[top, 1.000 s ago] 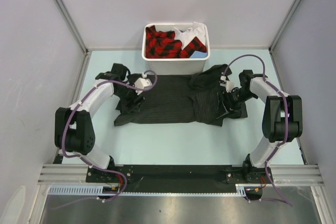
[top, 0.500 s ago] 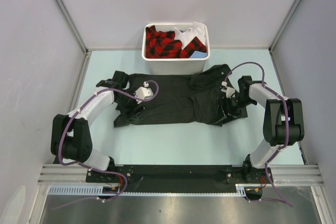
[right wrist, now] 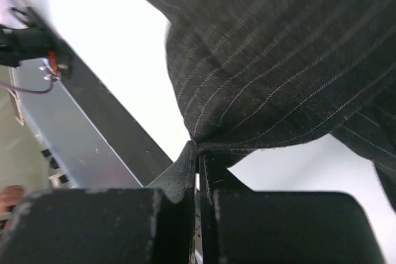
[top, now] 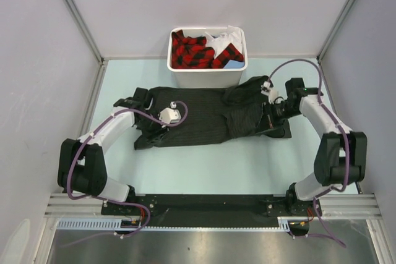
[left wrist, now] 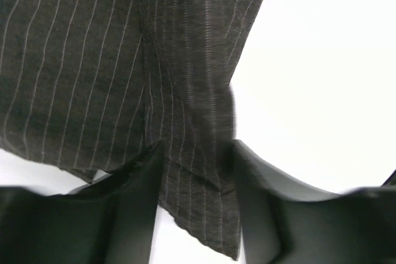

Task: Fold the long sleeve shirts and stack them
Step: Flatten the shirt out

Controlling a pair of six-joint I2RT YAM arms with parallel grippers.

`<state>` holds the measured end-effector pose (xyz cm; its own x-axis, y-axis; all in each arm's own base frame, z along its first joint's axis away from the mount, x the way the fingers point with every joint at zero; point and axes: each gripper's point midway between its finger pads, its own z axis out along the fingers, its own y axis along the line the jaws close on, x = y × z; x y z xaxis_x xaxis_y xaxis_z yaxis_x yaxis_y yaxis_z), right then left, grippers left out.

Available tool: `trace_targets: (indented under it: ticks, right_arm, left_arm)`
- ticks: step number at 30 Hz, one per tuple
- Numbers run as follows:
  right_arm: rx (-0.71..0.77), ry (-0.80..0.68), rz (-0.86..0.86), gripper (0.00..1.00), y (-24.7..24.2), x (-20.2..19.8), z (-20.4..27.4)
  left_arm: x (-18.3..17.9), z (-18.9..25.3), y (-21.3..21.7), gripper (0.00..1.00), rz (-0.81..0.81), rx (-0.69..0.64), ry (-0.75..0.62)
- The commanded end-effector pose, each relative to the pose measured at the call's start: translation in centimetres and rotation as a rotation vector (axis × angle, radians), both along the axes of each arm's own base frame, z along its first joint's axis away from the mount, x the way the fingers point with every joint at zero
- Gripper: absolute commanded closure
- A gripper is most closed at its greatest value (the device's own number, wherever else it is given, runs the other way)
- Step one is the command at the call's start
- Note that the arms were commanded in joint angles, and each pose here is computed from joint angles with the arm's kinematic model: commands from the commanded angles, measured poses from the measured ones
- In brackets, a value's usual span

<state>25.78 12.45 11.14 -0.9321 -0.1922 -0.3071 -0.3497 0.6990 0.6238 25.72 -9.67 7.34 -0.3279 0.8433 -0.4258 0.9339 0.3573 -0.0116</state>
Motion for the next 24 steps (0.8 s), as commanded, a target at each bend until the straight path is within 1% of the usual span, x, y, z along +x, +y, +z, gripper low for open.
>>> trace_targets:
  ticks: [1,3,4,5,6,11,14,15,17,18,19,20,21,22,23,24]
  right_arm:
    - [0.157,-0.216,0.077,1.00,1.4,-0.4,9.5]
    - [0.170,-0.288,0.088,1.00,1.4,-0.7,11.9]
    - [0.179,-0.323,0.089,1.00,1.3,-0.8,13.2]
    - [0.179,-0.366,0.095,1.00,1.3,-1.2,14.3]
    - [0.177,-0.386,0.096,1.00,1.3,-1.3,14.8]
    - [0.139,-0.488,0.033,1.00,-0.9,-0.6,17.6]
    - [0.073,-0.563,0.063,1.00,-2.0,-1.4,18.6]
    - [0.047,-0.564,0.079,1.00,-2.3,-2.5,18.7]
    - [-0.012,-0.657,0.143,1.00,-2.9,-3.6,19.5]
    - [-0.051,-0.695,0.155,1.00,-3.2,-4.1,20.0]
    - [-0.086,-0.783,0.182,1.00,-3.4,-5.4,21.2]
    - [-0.124,-0.857,0.229,1.00,-3.6,-6.1,21.8]
    - [-0.162,-0.912,0.252,1.00,-3.8,-7.1,22.4]
    - [-0.198,-0.998,0.269,1.00,-3.8,-8.8,23.4]
    - [-0.228,-1.050,0.286,1.00,-3.9,-10.0,23.7]
    - [-0.266,-1.105,0.339,1.00,-4.0,-11.3,23.6]
  left_arm:
    - [0.8,0.7,0.1,0.62,-0.037,0.025,-0.069]
    - [1.2,1.5,0.0,0.78,-0.035,0.019,-0.093]
    - [1.4,1.8,0.0,0.92,-0.032,0.017,-0.104]
    - [1.7,2.3,-0.1,0.97,-0.025,0.011,-0.119]
    - [1.9,2.8,-0.1,1.00,-0.018,0.006,-0.138]
    - [3.2,5.5,-0.1,1.00,0.009,-0.023,-0.215]
    - [3.3,6.8,0.0,1.00,-0.002,-0.028,-0.264]
    - [2.9,7.1,0.1,1.00,-0.018,-0.026,-0.267]
    - [2.2,8.6,-0.2,1.00,-0.043,-0.057,-0.307]
    - [1.4,8.9,-0.2,1.00,-0.076,-0.058,-0.309]
    - [0.7,9.2,-0.3,1.00,-0.097,-0.067,-0.316]
    - [-0.3,10.5,-0.7,1.00,-0.127,-0.100,-0.357]
    - [-1.4,10.9,-0.7,1.00,-0.168,-0.105,-0.364]
    - [-2.4,11.1,-0.8,1.00,-0.193,-0.118,-0.375]
    - [-3.8,12.3,-0.9,1.00,-0.223,-0.142,-0.423]
    - [-5.4,12.2,-0.9,1.00,-0.286,-0.139,-0.429]
